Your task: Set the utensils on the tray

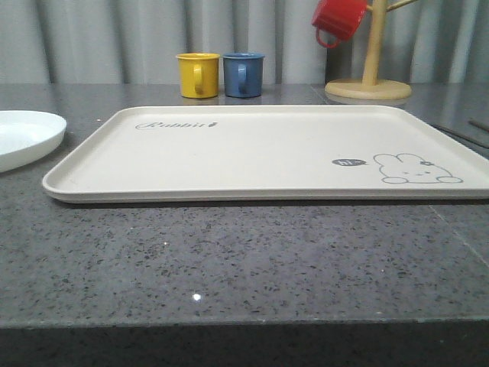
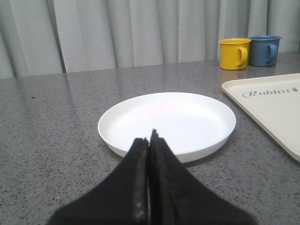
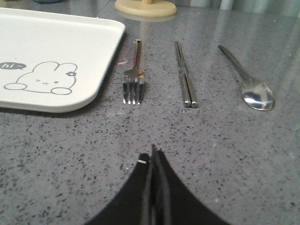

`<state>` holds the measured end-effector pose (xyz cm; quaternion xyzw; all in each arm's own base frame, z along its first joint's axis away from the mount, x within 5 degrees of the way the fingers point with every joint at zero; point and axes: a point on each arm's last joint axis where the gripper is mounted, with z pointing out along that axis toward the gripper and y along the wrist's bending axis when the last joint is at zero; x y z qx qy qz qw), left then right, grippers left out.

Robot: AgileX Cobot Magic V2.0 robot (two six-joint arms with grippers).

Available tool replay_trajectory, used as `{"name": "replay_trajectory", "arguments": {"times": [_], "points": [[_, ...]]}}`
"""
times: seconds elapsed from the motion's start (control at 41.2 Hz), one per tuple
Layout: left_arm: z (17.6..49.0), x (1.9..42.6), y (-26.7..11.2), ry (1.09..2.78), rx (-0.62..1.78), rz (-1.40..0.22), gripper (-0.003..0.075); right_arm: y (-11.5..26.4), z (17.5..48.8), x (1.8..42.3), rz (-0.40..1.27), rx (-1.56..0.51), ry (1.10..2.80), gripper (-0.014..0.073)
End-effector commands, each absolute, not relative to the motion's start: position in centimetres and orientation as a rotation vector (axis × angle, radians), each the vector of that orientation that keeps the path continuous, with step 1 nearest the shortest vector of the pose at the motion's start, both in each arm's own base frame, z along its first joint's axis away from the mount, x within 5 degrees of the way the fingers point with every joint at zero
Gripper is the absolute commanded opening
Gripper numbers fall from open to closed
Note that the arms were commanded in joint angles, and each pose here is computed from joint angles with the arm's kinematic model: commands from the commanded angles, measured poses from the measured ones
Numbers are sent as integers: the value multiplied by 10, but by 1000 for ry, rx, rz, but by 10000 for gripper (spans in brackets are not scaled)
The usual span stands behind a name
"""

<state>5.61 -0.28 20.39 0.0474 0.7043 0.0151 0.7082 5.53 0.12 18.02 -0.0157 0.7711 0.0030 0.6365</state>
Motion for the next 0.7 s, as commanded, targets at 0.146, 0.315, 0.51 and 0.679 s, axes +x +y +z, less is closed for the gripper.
{"name": "replay_trajectory", "arguments": {"times": [0.146,0.315,0.51,0.679], "points": [[212,54,-2,1464,84,32,-19,1,191,55,1,-43,1655,-113],[212,54,-2,1464,84,32,-19,1,191,55,1,-43,1654,-113],[214,54,-2,1442,81,33,-19,1,195,55,3,-42,1609,-113],[237,49,0,1237,52,44,-19,2,215,53,4,-41,1506,-113]]}}
